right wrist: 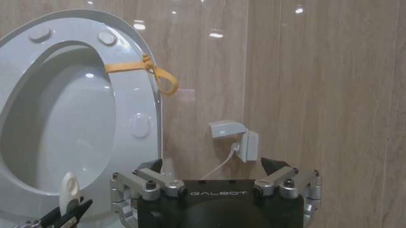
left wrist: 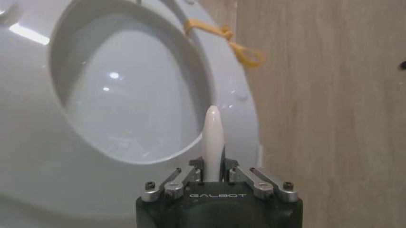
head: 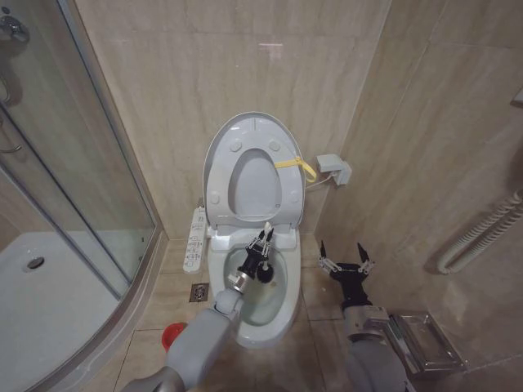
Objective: Open the toilet lid, clean the toilet bowl with a toilet brush, close the toilet lid, and flush.
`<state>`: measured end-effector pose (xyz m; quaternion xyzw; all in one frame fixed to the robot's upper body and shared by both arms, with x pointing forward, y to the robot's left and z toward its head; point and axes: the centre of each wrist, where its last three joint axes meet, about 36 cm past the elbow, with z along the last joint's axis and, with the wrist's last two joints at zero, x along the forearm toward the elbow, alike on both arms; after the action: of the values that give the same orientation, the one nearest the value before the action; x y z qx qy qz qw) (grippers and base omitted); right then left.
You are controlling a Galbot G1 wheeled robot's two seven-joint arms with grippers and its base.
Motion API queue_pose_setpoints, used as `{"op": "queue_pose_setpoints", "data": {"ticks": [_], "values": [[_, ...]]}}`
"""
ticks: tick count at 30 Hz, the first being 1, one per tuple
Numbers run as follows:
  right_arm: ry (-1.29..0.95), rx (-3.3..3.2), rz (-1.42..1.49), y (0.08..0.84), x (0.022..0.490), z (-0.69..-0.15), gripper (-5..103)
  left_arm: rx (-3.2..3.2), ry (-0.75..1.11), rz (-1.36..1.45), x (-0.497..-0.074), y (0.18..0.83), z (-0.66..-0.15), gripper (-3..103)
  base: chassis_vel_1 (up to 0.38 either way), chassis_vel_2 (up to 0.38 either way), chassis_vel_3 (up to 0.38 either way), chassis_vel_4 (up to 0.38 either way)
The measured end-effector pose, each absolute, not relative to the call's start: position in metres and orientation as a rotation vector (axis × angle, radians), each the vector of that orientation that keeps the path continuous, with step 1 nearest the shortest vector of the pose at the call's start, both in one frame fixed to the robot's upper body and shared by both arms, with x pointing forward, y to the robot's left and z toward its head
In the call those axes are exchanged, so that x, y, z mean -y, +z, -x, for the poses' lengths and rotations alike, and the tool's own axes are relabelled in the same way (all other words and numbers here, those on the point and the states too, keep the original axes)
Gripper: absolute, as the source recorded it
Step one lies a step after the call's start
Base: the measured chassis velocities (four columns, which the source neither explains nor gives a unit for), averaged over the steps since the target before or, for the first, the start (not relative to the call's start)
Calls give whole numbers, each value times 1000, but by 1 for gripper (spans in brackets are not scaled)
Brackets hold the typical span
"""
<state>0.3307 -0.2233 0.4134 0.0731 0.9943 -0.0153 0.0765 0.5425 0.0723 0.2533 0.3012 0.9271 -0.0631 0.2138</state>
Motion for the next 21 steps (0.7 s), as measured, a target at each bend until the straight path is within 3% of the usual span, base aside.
{"op": "queue_pose_setpoints", "data": {"ticks": [21], "values": [[-46,-2980,-219,414,223,-331,100,-2537,-167,-872,-67,258,-536,20,-34,44,42,-43]]}}
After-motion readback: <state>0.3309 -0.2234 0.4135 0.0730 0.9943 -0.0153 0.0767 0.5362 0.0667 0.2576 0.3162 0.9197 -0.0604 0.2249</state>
